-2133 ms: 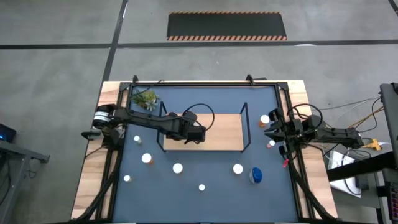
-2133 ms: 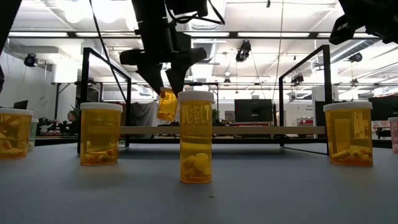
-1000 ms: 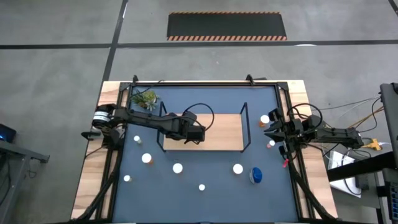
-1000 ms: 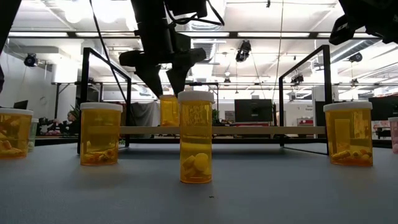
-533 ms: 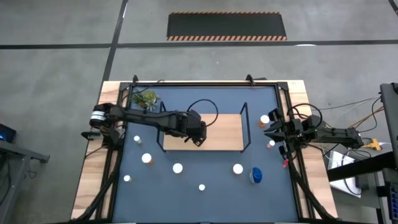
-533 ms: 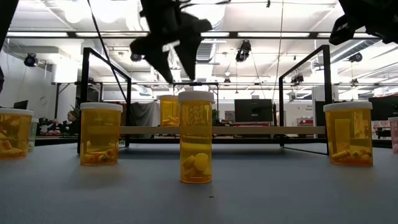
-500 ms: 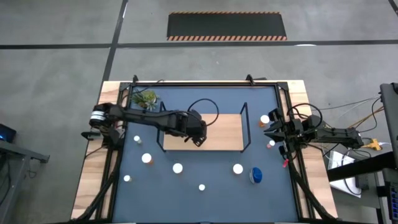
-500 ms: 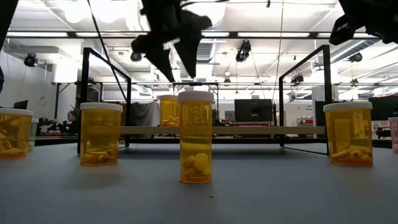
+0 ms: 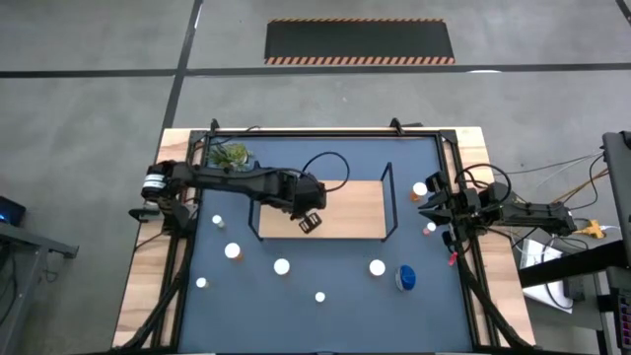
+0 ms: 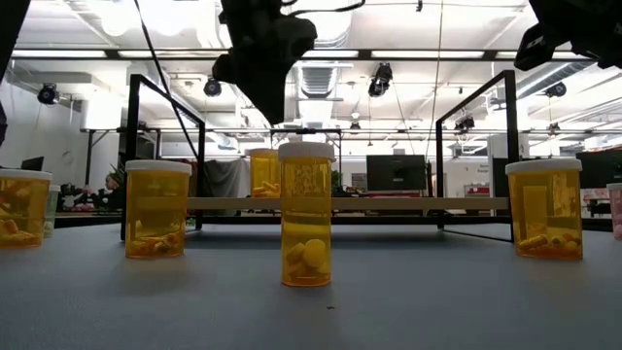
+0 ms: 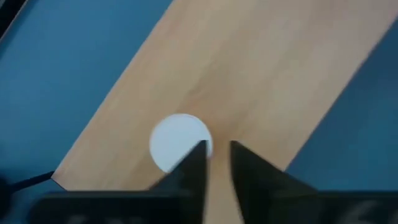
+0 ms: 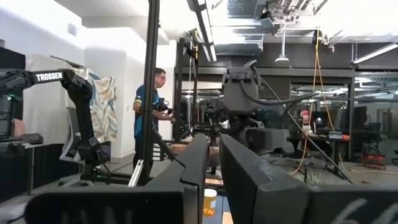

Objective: Pick and place medicine bottles onto shelf by color
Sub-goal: Put the big orange pill bottle on to the shelf

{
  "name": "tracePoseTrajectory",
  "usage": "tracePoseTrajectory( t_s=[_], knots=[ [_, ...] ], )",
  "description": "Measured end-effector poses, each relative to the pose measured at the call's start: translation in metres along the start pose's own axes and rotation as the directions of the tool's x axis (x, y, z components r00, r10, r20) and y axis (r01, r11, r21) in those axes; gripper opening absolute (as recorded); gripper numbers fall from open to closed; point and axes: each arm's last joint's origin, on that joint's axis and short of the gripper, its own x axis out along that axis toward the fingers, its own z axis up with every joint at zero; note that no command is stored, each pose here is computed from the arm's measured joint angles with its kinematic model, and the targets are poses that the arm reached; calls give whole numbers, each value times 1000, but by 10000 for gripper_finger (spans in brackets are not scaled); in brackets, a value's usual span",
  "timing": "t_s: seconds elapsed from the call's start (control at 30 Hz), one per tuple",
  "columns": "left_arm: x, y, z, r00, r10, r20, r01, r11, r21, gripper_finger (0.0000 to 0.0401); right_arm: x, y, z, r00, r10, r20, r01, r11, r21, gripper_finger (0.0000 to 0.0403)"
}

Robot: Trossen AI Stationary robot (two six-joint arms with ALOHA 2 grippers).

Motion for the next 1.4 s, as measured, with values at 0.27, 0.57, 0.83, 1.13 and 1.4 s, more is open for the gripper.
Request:
tracePoseTrajectory(
  t_s=[0.27, 0.57, 0.83, 1.13, 1.4],
  knots=[
    [15, 4, -8, 999, 34, -33, -34, 999, -1, 2, 0, 0, -1, 1000, -1, -9, 1, 1000, 2, 38],
    [32, 4, -13, 1000, 29, -6, -29, 999, -15, 0, 0, 0, -1, 1000, 0, -10, 0, 1000, 0, 38],
    [34, 11, -15, 993, 116, 4, -116, 993, -11, 0, 0, 0, -1, 1000, -1, -12, 1, 1000, 1, 38],
    [37, 24, -15, 975, 221, -26, -221, 975, -2, 0, 0, 0, -1, 1000, -1, -12, 1, 1000, 1, 38],
    [39, 35, -15, 958, 283, -50, -284, 959, 0, 0, 0, 0, -1, 1000, 0, -13, 0, 1000, 2, 38]
  ],
)
